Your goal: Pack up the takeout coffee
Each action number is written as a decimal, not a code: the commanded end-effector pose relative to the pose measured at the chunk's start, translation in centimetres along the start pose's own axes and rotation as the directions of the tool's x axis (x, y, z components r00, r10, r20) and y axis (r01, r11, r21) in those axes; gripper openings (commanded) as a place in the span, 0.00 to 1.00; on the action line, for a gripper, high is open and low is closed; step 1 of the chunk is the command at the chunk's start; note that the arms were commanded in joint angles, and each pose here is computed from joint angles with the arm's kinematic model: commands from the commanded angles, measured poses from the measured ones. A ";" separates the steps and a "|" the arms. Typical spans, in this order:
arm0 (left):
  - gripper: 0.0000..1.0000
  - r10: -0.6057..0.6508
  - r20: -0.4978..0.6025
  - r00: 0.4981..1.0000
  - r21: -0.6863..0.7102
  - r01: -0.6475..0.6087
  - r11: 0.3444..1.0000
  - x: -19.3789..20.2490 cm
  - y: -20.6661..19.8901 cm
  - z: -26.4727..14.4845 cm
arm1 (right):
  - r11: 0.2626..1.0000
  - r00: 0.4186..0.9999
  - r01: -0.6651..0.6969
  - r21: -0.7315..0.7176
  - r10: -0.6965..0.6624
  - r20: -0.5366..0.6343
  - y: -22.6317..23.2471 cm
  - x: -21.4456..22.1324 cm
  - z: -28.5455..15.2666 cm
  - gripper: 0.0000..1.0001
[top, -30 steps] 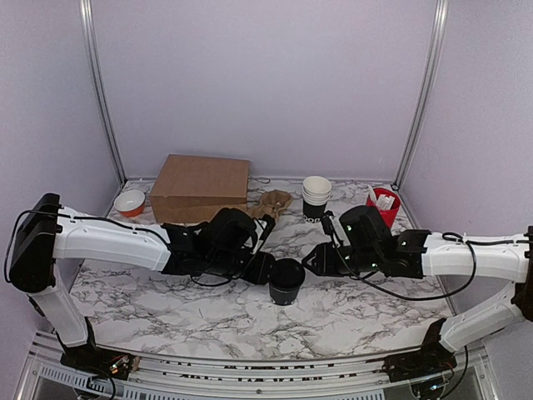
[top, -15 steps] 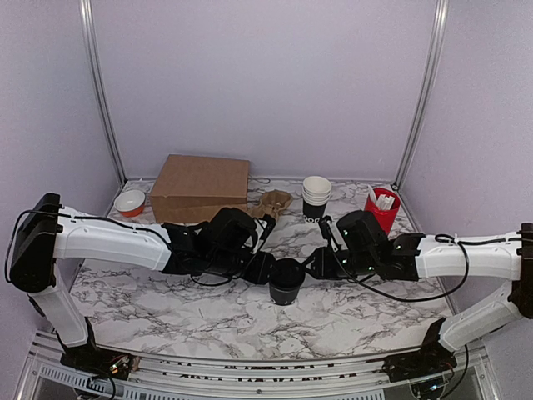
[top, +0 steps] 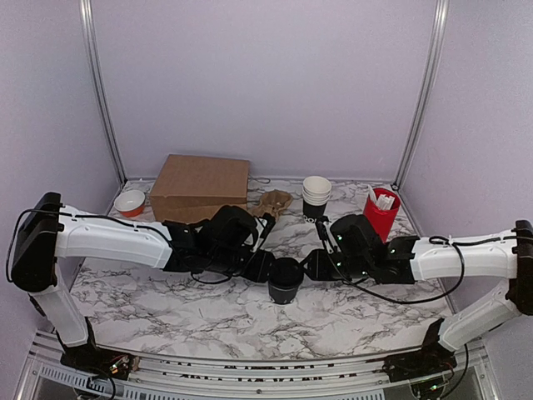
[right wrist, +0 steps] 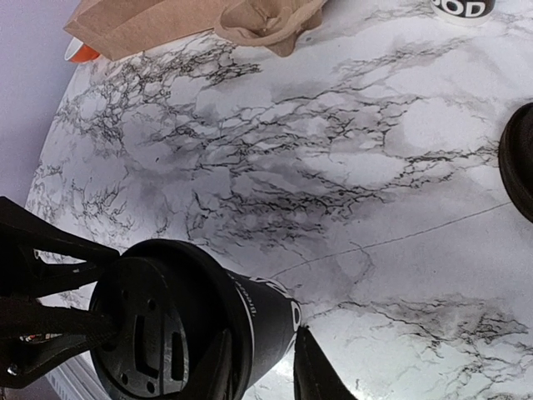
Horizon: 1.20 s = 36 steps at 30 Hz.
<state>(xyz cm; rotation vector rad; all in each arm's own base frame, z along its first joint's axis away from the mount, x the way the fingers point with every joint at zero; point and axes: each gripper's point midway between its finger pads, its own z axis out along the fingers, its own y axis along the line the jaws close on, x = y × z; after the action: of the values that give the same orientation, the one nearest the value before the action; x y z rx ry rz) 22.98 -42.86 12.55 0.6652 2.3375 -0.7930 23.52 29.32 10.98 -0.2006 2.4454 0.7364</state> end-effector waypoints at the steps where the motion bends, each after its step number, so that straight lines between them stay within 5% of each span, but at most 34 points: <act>1: 0.38 0.031 -0.111 0.993 -0.029 -0.034 0.999 3.2 1.0 1.5 | 0.983 0.957 0.080 0.166 -0.029 -0.289 -4.6 9.3 1.3 0.24; 13: 0.38 0.044 -0.083 0.996 -0.020 -0.046 0.999 2.0 0.6 0.9 | 0.995 0.999 0.053 0.082 -0.053 -0.003 1.1 0.2 -4.0 0.28; 26: 0.47 0.036 0.016 0.999 -0.028 -0.036 0.999 -1.8 -0.5 -1.9 | 0.999 0.999 0.019 0.048 -0.021 0.042 0.3 -1.9 -3.8 0.28; 36: 0.44 -0.130 0.042 0.991 -0.084 0.133 0.988 -1.0 1.7 -4.2 | 1.000 0.999 0.012 -0.015 -0.011 0.034 0.9 -1.6 -3.7 0.28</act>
<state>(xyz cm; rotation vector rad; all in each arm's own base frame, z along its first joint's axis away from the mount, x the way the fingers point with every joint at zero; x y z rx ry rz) 23.48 -41.18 15.83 0.5731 2.3225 -0.7586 22.84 27.43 13.99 -0.1902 2.4417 0.6754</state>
